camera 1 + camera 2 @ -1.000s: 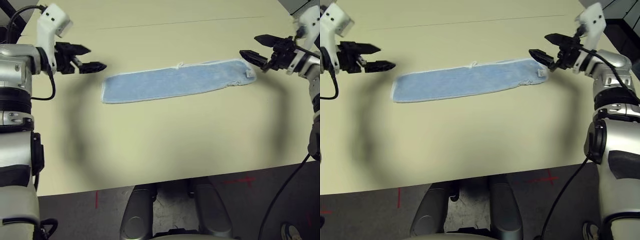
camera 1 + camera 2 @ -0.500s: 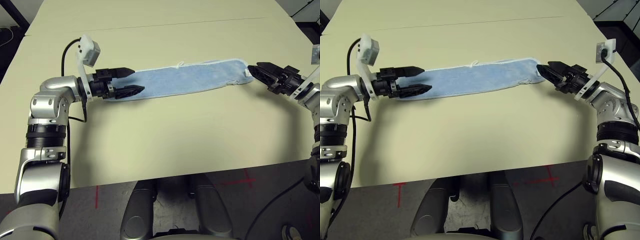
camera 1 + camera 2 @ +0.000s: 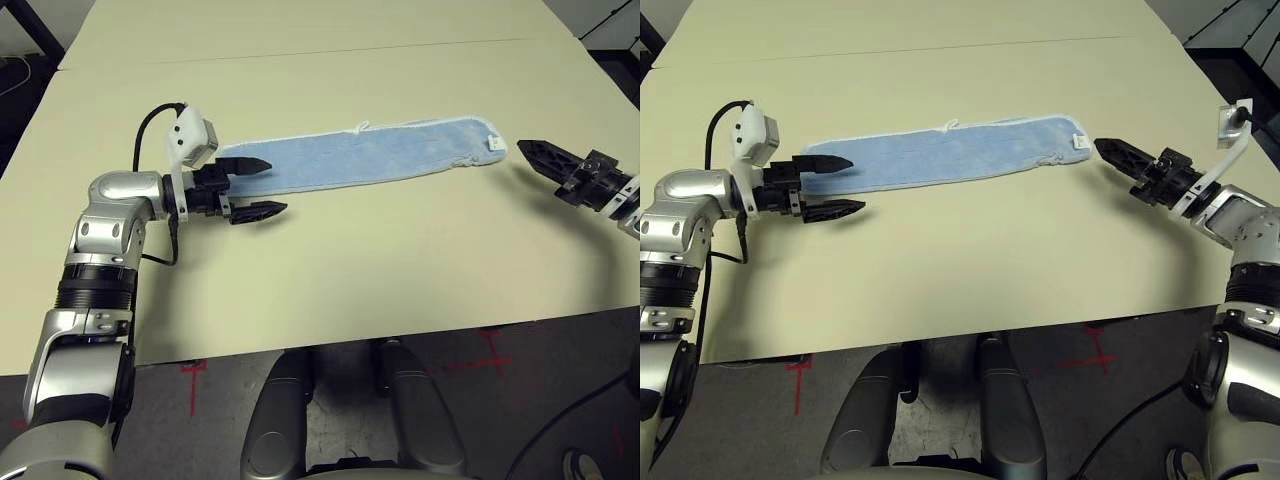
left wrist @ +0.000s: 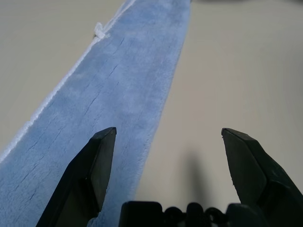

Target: Fold the towel and set it aside.

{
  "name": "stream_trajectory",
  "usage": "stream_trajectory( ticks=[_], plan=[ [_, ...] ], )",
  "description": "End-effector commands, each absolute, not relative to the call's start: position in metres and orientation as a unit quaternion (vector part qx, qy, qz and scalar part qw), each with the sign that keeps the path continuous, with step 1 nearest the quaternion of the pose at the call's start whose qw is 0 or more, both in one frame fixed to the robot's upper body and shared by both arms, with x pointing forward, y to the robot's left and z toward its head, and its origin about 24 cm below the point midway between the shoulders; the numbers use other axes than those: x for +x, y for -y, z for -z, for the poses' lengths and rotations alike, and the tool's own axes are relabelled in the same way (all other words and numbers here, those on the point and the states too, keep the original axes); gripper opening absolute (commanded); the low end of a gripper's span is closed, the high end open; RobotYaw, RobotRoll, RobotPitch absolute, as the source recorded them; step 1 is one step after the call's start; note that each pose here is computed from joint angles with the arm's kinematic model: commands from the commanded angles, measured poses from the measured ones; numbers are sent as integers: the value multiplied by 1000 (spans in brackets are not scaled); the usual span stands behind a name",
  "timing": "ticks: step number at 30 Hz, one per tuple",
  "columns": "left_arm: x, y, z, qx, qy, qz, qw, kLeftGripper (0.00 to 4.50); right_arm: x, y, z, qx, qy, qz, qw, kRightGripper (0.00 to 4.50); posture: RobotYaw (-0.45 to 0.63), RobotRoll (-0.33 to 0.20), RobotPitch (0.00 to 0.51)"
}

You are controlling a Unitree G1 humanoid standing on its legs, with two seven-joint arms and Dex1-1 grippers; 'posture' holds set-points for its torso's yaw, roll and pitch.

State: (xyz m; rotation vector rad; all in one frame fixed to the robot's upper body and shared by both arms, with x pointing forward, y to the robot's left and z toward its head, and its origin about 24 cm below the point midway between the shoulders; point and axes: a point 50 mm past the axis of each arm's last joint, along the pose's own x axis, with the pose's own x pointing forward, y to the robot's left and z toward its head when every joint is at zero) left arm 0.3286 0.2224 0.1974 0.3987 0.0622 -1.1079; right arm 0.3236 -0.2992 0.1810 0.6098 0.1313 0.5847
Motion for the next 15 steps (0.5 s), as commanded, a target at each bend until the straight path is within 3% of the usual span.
stream_trajectory(
  ticks=[1, 15],
  plan=[
    [325, -222, -193, 188, -40, 525, 829, 4500, 323, 297, -181, 311, -70, -271, 908, 4468, 7, 0, 277],
    [318, -220, -187, 191, -19, 508, 840, 4500, 337, 294, -164, 403, -43, -178, 897, 4468, 16, 0, 287]
  ],
)
